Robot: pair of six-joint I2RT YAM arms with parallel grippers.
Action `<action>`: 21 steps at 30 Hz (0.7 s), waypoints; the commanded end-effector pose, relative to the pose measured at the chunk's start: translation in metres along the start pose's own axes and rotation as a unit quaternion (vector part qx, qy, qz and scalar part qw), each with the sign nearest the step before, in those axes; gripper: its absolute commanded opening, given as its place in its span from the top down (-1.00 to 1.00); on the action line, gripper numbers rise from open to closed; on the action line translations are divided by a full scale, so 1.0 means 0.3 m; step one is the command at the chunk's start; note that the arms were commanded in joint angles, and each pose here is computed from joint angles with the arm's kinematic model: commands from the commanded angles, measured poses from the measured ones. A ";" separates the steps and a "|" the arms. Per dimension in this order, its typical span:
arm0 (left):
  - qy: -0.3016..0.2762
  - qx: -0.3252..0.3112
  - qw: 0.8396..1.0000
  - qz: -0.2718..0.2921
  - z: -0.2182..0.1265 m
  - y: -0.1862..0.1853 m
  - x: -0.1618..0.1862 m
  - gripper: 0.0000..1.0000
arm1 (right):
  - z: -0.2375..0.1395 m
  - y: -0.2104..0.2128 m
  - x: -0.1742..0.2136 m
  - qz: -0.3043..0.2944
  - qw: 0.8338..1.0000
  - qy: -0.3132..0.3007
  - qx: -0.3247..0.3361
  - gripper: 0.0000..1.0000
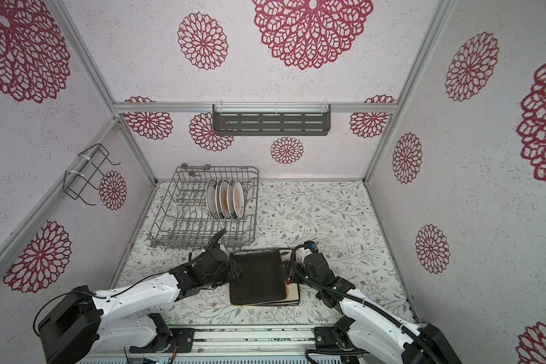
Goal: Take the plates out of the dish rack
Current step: 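Press the dark square plate flat onto the stack with both grippers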
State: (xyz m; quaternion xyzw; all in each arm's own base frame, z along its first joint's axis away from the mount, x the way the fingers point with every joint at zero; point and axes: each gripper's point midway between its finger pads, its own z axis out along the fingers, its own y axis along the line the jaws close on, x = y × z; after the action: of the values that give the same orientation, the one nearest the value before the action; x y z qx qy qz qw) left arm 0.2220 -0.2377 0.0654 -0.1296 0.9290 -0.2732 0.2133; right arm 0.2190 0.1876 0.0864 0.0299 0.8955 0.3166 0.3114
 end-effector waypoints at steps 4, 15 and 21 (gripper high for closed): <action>0.022 0.010 0.999 0.034 0.019 -0.069 0.019 0.04 | -0.007 0.012 -0.035 -0.010 1.000 -0.013 0.004 -0.98; 0.040 0.012 0.998 0.055 0.053 -0.117 0.023 0.04 | -0.007 0.005 -0.032 -0.010 1.000 -0.012 0.008 -0.98; 0.042 0.008 0.997 0.066 0.049 -0.126 0.019 0.04 | -0.011 0.016 -0.040 -0.012 1.000 -0.012 0.006 -0.97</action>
State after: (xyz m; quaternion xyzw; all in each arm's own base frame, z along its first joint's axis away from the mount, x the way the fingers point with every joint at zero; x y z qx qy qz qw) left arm 0.2274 -0.2632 0.0608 -0.0753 0.9465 -0.2524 0.1866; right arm 0.2180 0.1847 0.0825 0.0295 0.8997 0.3080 0.3078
